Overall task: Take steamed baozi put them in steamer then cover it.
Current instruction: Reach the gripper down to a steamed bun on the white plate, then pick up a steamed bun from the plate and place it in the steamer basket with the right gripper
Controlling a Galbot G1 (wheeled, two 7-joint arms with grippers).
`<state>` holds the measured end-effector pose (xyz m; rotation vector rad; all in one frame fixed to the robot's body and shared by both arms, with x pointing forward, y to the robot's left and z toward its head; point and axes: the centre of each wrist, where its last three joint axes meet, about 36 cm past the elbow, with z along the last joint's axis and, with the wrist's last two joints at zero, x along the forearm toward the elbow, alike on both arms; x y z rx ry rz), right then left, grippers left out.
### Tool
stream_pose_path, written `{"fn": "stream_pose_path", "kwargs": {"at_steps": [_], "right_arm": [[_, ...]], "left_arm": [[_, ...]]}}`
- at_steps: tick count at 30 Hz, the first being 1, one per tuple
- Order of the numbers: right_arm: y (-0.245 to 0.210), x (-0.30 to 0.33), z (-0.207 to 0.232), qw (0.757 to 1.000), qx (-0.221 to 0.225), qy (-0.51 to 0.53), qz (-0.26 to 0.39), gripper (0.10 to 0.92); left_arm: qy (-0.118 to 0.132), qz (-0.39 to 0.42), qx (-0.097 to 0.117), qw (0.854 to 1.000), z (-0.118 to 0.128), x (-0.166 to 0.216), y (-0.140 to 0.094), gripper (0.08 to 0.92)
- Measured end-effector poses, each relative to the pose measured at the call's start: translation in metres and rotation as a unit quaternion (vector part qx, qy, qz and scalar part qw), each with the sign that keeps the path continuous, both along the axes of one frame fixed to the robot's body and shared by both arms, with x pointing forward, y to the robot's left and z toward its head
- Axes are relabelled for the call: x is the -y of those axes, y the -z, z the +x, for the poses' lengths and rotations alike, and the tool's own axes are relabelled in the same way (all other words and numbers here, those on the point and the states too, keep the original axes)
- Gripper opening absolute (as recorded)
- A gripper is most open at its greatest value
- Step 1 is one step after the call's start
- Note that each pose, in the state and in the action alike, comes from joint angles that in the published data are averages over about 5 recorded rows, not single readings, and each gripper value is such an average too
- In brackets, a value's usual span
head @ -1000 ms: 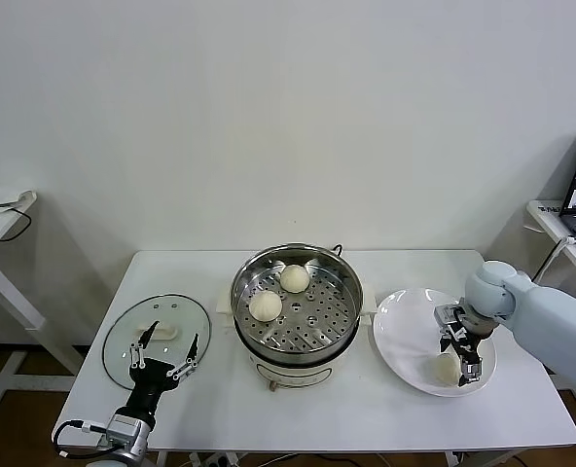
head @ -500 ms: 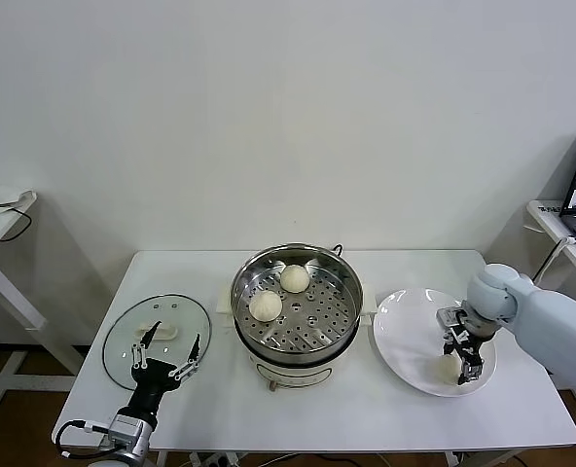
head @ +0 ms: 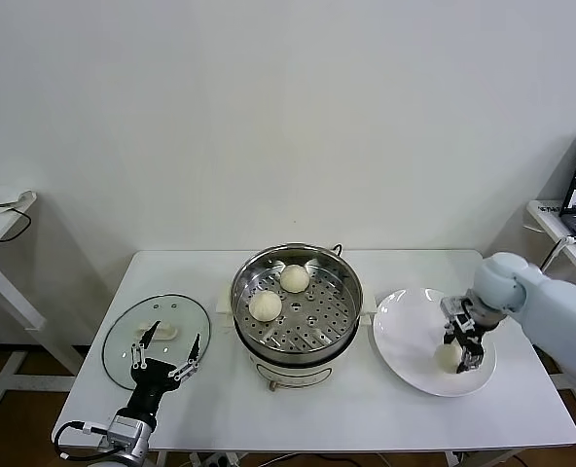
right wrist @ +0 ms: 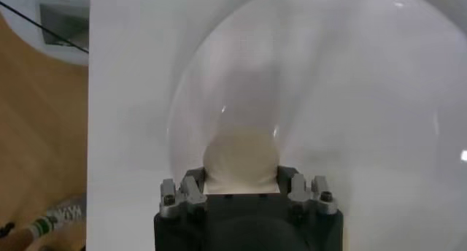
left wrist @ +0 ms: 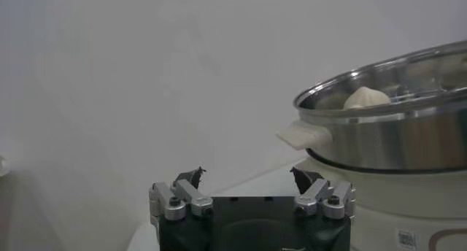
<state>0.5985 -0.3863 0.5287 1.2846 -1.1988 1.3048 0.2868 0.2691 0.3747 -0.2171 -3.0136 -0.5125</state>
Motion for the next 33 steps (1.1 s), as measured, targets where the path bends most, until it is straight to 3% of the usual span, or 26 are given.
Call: {"fn": "stream_pose_path", "kwargs": {"at_steps": [9,16,24,33], "right_arm": [[-0.100,-0.035,0.023,0.995,0.061,-0.076,0.031,0.661],[-0.175,-0.085,0.028,0.973,0.110,-0.199,0.032,0.663],[-0.214,-0.162,0.022,0.919,0.145,-0.367,0.014,0.694],[-0.199,-0.243,0.011,0.840,0.142,-0.523,-0.019,0.696]], "left_arm": [[0.002,0.002,0.003,1.000,-0.001,0.001,-0.002,0.823],[0.001,0.004,0.002,1.000,-0.001,0.000,-0.002,0.823],[0.001,0.002,0.001,1.000,0.001,0.000,0.000,0.823],[-0.004,0.002,-0.001,1.000,0.003,-0.007,0.003,0.823]]}}
